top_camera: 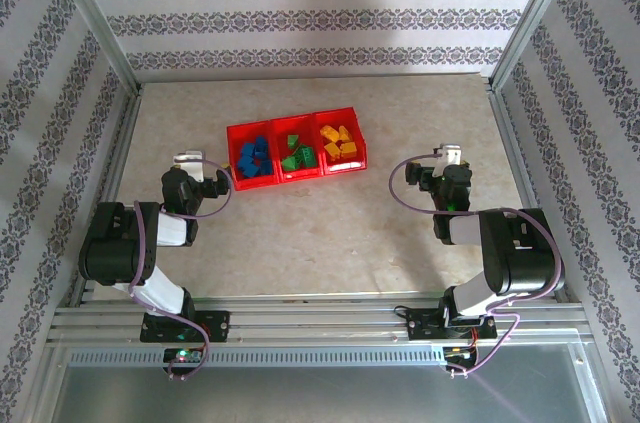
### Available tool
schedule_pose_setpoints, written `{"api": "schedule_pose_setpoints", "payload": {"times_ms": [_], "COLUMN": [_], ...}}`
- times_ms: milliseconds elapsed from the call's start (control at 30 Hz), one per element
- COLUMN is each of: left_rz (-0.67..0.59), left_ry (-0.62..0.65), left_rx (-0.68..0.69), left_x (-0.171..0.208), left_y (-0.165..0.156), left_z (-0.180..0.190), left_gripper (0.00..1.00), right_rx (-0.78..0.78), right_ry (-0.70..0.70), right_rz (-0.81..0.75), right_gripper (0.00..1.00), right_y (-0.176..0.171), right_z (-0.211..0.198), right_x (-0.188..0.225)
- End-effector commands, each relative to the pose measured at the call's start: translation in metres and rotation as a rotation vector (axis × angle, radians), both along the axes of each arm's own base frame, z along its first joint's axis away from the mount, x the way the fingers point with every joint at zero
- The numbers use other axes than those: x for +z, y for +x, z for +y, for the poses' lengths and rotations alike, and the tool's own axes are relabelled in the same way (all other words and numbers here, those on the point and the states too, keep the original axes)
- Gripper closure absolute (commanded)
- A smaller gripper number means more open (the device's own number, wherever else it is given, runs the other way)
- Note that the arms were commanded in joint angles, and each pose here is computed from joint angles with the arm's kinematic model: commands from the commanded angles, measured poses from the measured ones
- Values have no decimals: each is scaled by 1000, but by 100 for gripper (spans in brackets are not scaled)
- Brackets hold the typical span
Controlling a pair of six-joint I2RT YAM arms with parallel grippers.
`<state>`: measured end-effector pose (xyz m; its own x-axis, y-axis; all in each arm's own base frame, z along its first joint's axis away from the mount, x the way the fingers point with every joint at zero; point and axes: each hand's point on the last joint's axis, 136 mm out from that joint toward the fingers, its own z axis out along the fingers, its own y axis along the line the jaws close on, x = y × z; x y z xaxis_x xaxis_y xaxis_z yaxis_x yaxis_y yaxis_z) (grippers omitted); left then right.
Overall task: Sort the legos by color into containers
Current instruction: Reset both arms
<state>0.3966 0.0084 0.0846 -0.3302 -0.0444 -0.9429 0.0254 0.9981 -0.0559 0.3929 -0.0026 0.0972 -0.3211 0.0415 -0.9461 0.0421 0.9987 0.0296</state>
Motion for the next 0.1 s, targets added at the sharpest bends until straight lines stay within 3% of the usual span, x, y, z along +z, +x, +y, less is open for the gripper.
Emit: {"api": "schedule_pose_setpoints", "payload": {"times_ms": [0, 67], "left_rz": [-6, -6], "left_ry": [11, 11], "left_rx": [-8, -8], "left_x": [4, 4], "left_y": [3, 2], "left_z": [-3, -3], "left_gripper": [1, 1], "right_rx": [-3, -2], "right_ry": [-15, -14], "right_rz": [-32, -33], "right_gripper": [2, 2], "right_y": [5, 5], "right_z": [1, 1], "right_x": [10, 10]}}
